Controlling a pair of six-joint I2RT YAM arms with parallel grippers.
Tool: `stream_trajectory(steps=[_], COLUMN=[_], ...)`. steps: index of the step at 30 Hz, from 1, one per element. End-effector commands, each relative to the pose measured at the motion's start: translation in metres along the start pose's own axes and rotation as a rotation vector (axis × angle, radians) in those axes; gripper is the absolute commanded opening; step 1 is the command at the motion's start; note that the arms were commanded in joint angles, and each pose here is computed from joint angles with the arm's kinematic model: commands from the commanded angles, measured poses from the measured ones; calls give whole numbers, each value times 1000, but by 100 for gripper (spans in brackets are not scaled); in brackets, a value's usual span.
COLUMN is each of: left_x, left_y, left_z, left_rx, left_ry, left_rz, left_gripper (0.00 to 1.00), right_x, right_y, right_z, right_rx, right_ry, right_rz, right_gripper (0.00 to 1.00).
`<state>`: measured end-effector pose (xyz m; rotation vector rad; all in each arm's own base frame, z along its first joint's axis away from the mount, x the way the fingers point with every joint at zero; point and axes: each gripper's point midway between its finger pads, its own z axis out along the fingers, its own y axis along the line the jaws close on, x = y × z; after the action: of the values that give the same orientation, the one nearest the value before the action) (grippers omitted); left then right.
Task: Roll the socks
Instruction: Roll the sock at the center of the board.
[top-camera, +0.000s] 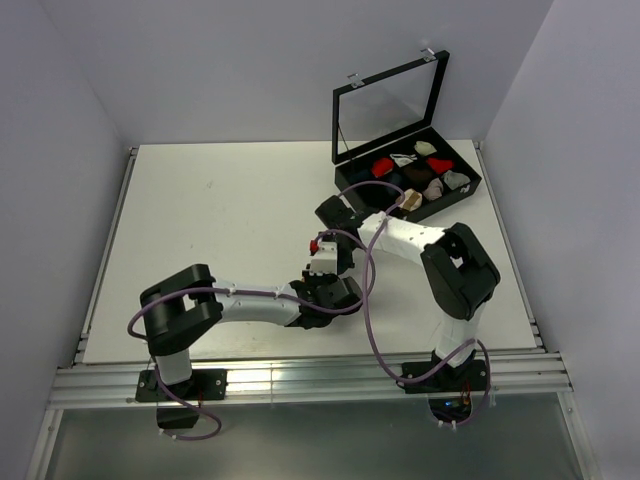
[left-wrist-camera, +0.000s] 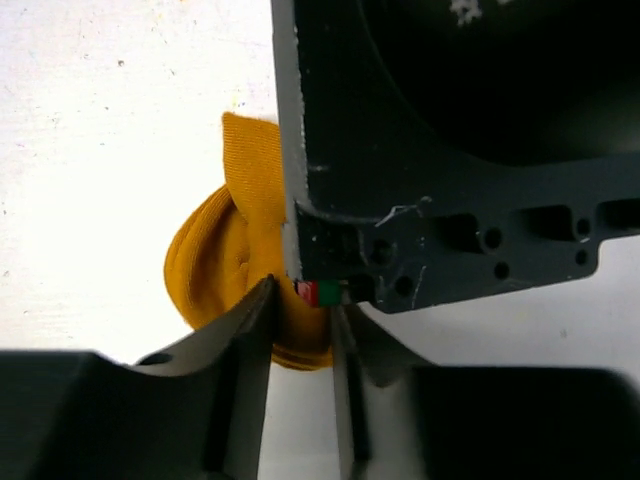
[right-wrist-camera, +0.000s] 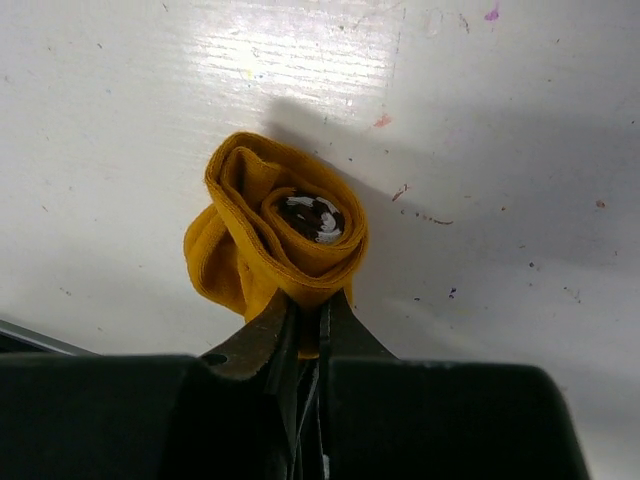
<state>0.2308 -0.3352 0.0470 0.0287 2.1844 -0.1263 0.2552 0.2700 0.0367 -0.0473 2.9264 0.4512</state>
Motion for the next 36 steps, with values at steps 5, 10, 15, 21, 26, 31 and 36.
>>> stream_trajectory(steps=[5,10,15,21,26,31,36], left_x=[10,17,20,15,20,23,30], left_y=[13,20,28,40,62,81,90], left_z=[4,0,-7,-13,-14,-15,-14], left_rx=[-72,-52,36,199,261,309,317], left_ry=[14,49,133,210,265,292,320], left_rz=[87,24,-141,-393,-575,-717,-776], left_gripper=[7,0,0,0,0,0,0], right_x=[6,8,-6,-20,-16,-1,0], right_y=[3,13,24,42,49,54,66], right_z=[-1,-6,-20,-46,-49,-30,-20], right_rx=[19,-62,-164,-330,-441,-513,-575], right_ry=[32,25,-40,-146,-181,-130,-135], right_rz=[-9,-1,31,48,41,55,39], right_gripper=[0,9,35,55,59,60,61])
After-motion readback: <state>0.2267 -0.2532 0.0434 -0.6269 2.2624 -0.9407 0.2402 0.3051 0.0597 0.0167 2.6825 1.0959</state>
